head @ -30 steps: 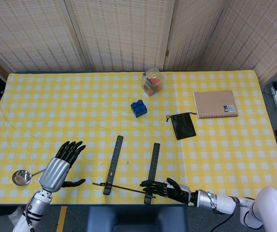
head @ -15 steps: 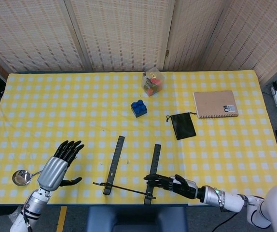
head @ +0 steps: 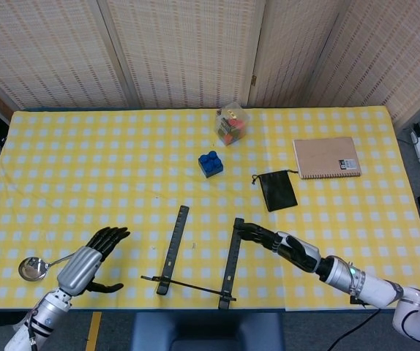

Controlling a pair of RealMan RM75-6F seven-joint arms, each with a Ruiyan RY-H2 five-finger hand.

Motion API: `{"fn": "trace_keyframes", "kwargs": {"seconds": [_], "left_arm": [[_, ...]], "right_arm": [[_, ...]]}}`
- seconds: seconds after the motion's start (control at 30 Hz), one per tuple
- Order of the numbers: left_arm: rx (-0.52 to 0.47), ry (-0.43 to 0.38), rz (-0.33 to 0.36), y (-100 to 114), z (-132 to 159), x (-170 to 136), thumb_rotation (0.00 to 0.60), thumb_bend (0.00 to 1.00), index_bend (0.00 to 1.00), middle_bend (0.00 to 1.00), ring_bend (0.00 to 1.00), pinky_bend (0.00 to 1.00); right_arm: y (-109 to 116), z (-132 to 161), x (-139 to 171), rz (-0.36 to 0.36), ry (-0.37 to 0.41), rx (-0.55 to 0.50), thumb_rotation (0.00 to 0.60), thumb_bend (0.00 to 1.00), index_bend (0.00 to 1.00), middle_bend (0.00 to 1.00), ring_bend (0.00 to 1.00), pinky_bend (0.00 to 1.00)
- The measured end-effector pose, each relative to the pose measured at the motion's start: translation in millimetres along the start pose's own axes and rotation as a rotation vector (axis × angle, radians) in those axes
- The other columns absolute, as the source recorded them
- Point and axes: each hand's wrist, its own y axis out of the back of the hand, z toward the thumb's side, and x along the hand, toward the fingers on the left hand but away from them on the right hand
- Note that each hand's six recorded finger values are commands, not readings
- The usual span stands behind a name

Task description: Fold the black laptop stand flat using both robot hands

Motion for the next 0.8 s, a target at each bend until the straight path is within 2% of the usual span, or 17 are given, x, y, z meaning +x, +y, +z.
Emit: {"fn": "trace_keyframes", "kwargs": {"seconds": [0.23, 0.3, 0.43, 0.53, 0.8], "left_arm": [[-0.283, -0.061, -0.139, -24, 4, 17, 0.600, 0.24, 0.21, 0.16, 0.00, 0.00], [-0.328, -0.081, -0.178, -32, 5, 23, 0.600, 0.26, 0.23, 0.17, 0.01, 0.00], [-0.368, -0.119, -0.254, -56, 10, 39, 0.600, 0.34, 0.30, 0.20, 0.03, 0.00], [-0.399, -0.131, -0.280, -68, 14, 46, 0.600, 0.38, 0.34, 0.22, 0.04, 0.00], [-0.391, -0.117, -0.271, -81, 12, 55, 0.600, 0.39, 0.38, 0.24, 0.06, 0.00]], "right_arm": [[7, 1, 3, -0.048, -0.009, -0.001, 0.000, 0.00, 0.00, 0.00, 0.00, 0.00], [8, 1, 3, -0.057, -0.009, -0.004, 0.000, 0.00, 0.00, 0.00, 0.00, 0.00], [11, 6, 3, -0.075, 0.007, -0.005, 0.000, 0.00, 0.00, 0.00, 0.00, 0.00], [12, 7, 2, -0.080, 0.008, -0.004, 0.000, 0.00, 0.00, 0.00, 0.00, 0.00], [12, -1, 1, -0.085, -0.010, -0.018, 0.000, 0.00, 0.00, 0.00, 0.00, 0.00]]}}
